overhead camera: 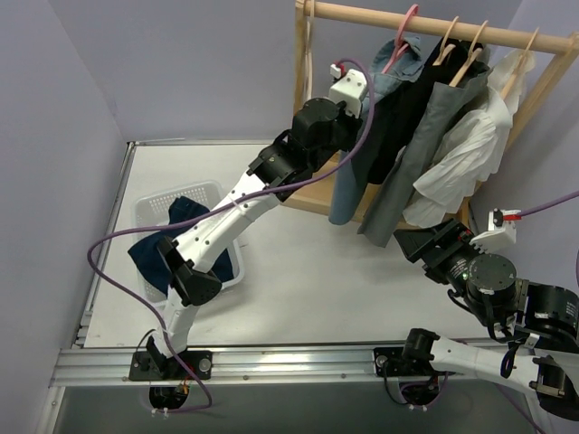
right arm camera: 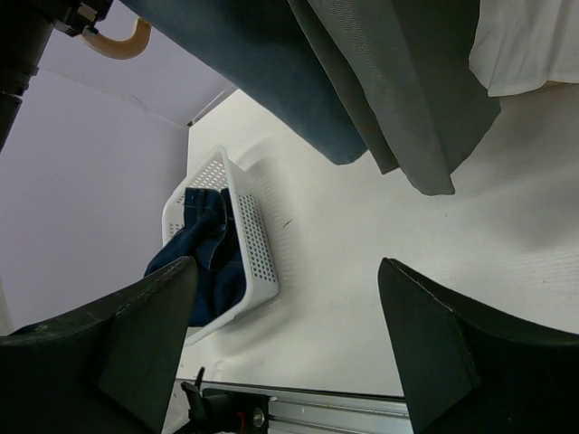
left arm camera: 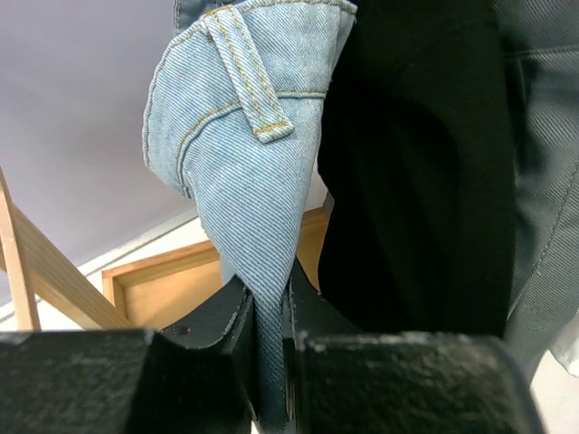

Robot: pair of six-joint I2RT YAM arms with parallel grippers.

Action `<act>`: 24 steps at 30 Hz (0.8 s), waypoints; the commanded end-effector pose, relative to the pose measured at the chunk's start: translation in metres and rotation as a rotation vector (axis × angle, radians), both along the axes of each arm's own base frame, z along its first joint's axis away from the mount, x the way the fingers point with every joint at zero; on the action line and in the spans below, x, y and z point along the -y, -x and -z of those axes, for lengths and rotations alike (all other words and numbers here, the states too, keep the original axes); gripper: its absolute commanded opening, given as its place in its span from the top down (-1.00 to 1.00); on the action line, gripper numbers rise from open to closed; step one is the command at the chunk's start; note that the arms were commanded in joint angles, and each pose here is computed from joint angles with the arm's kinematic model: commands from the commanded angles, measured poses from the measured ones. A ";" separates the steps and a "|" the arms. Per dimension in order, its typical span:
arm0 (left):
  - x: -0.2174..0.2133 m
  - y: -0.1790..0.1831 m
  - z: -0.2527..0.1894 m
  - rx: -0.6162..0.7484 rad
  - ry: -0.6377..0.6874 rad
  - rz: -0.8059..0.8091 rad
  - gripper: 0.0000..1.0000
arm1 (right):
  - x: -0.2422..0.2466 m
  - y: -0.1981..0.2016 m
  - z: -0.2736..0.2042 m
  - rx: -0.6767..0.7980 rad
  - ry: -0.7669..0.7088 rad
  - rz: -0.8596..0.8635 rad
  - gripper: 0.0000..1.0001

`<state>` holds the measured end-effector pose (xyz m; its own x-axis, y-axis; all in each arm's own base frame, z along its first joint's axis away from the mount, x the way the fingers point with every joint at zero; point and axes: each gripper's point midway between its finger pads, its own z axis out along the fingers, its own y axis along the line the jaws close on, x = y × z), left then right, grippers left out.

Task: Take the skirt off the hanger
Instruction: Pick up the hanger from the clothesline.

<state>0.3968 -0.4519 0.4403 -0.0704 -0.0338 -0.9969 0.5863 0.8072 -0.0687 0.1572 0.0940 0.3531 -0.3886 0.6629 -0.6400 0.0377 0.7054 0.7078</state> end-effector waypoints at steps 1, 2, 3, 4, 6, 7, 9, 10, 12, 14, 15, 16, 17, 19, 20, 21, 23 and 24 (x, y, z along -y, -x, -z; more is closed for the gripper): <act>-0.054 0.012 -0.114 0.121 0.328 -0.023 0.96 | 0.000 -0.005 -0.003 0.013 0.012 0.024 -0.54; -0.057 0.012 -0.118 0.120 0.350 -0.014 0.95 | 0.001 -0.005 -0.003 0.013 0.011 0.026 -0.54; -0.059 0.016 -0.125 0.120 0.372 0.014 0.95 | 0.003 -0.003 -0.005 0.018 0.001 0.024 -0.54; -0.061 0.016 -0.130 0.112 0.398 0.027 0.95 | 0.004 -0.004 -0.006 0.021 -0.005 0.029 -0.54; -0.066 0.018 -0.137 0.113 0.418 0.058 0.95 | 0.005 -0.002 -0.008 0.026 -0.014 0.026 -0.54; -0.069 0.022 -0.145 0.118 0.437 0.070 0.95 | 0.006 -0.002 -0.009 0.028 -0.016 0.027 -0.54; -0.071 0.026 -0.149 0.119 0.444 0.085 0.95 | 0.007 -0.002 -0.009 0.026 -0.006 0.028 -0.54; -0.072 0.032 -0.154 0.123 0.451 0.107 0.95 | 0.008 -0.002 -0.009 0.025 -0.003 0.030 -0.54; -0.072 0.035 -0.154 0.116 0.450 0.120 0.95 | 0.012 -0.001 -0.007 0.021 0.009 0.035 -0.54; -0.072 0.038 -0.152 0.109 0.442 0.131 0.95 | 0.018 0.001 -0.007 0.019 0.010 0.045 -0.54; -0.071 0.039 -0.151 0.107 0.441 0.136 0.95 | 0.022 0.002 -0.009 0.025 -0.006 0.049 -0.54; -0.073 0.039 -0.152 0.105 0.448 0.137 0.95 | 0.023 0.003 -0.010 0.028 -0.012 0.051 -0.54; -0.071 0.040 -0.152 0.103 0.452 0.154 0.95 | 0.025 0.004 -0.010 0.030 -0.018 0.052 -0.54; -0.070 0.040 -0.152 0.088 0.475 0.172 0.95 | 0.029 0.006 -0.011 0.034 -0.034 0.055 -0.54; -0.070 0.042 -0.155 0.090 0.482 0.184 0.95 | 0.031 0.007 -0.010 0.032 -0.033 0.057 -0.54; -0.071 0.042 -0.158 0.097 0.490 0.187 0.95 | 0.032 0.008 -0.012 0.034 -0.040 0.056 -0.54; -0.069 0.044 -0.161 0.098 0.502 0.203 0.95 | 0.033 0.009 -0.013 0.033 -0.042 0.054 -0.54; -0.070 0.045 -0.165 0.101 0.513 0.212 0.95 | 0.033 0.009 -0.013 0.032 -0.041 0.052 -0.54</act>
<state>0.3822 -0.4092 0.4979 -0.2013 -0.2857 -0.9369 0.6608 0.6665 -0.3452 0.1468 0.0706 0.3622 -0.3644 0.6959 -0.6188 0.0281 0.6725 0.7396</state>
